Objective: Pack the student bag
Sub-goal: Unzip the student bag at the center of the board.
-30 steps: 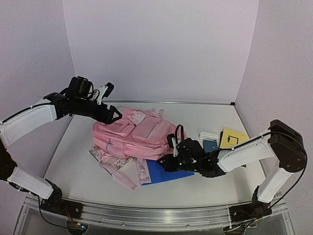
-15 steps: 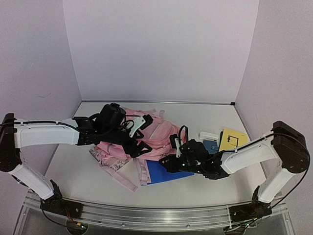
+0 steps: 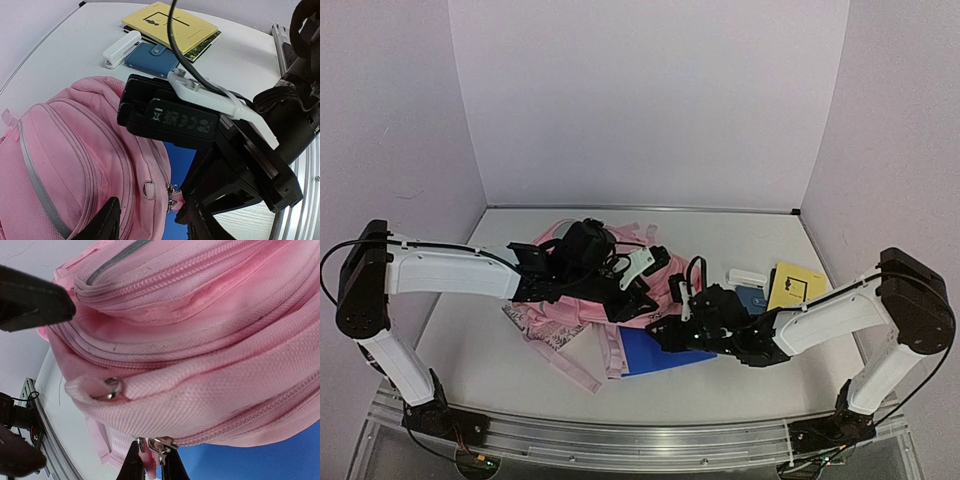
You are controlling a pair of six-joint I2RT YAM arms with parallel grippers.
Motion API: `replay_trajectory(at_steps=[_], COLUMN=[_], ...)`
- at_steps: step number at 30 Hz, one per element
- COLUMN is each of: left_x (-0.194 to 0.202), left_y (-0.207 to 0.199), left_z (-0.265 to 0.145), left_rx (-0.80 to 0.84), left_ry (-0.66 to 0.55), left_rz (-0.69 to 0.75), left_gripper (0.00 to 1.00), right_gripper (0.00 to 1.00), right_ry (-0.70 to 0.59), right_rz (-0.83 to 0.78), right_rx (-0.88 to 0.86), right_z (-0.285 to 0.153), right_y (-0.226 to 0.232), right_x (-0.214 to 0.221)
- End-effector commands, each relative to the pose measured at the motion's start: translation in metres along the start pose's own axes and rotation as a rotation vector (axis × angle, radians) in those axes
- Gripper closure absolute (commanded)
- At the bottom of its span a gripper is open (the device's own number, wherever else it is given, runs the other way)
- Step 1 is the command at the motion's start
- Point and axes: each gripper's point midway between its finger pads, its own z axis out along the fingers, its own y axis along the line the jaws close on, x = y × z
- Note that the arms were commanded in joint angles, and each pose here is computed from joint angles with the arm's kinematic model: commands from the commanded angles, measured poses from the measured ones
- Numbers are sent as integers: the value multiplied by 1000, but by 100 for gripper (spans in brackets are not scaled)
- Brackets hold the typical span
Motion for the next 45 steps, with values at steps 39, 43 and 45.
replay_trajectory(at_steps=[39,43,45], left_x=[17,33,40], left_y=[28,33,36], left_z=[-48,-62,-69], left_rx=[-268,-320,-348], left_ry=[65,117,134], left_rz=[5,-1,-15], left_gripper=[100,100,100], right_gripper=[100,100,100], right_ry=[-144,-113,-95], right_rz=[74,70,76], right_rx=[225,228,230], right_z=[-35,-27,-22], right_y=[-58,-67,-73], right_x=[-75,-77,-76])
